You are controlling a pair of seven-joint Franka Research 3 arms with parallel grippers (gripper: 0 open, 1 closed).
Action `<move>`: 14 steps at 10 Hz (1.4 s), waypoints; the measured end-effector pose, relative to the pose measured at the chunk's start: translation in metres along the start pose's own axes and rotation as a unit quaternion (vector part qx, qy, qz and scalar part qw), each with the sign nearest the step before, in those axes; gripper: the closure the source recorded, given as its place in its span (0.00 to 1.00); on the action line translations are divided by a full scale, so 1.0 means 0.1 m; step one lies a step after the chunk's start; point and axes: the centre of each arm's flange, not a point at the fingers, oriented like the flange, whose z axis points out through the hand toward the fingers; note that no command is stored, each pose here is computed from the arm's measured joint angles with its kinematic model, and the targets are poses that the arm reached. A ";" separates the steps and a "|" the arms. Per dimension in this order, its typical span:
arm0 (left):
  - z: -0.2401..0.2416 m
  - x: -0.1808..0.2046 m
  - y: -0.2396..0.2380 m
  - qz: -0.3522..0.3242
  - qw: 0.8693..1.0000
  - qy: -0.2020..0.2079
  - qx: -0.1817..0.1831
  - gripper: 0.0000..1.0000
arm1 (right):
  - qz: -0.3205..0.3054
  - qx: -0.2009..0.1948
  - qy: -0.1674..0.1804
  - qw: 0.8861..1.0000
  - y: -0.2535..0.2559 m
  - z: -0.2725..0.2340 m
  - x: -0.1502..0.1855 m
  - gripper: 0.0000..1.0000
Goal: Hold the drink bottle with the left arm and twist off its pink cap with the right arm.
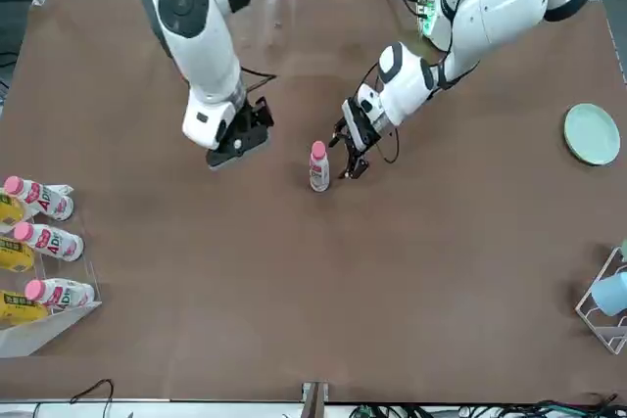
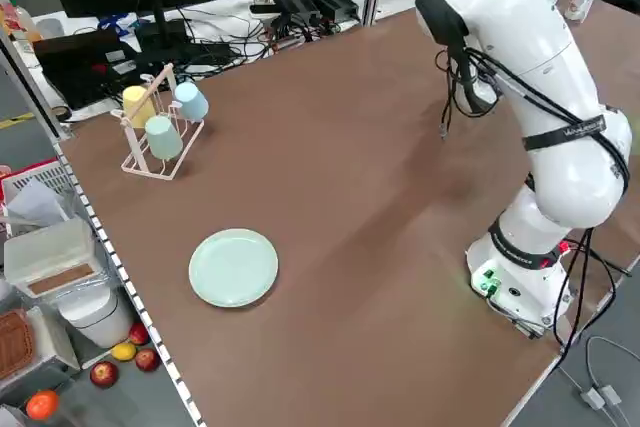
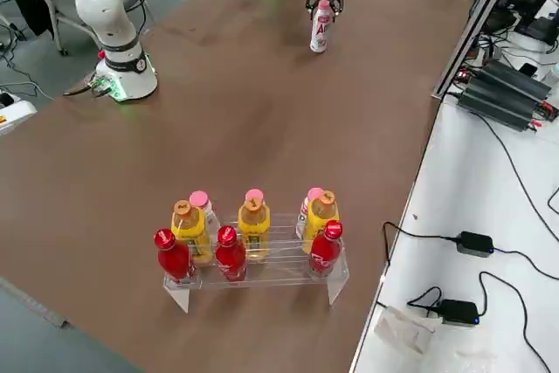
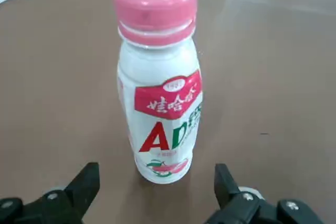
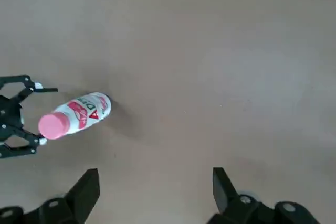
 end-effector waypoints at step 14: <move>0.39 -0.05 -0.07 -0.003 1.000 0.002 -0.001 0.02 | 0.047 -0.002 0.011 0.999 -1.10 1.04 0.06 0.30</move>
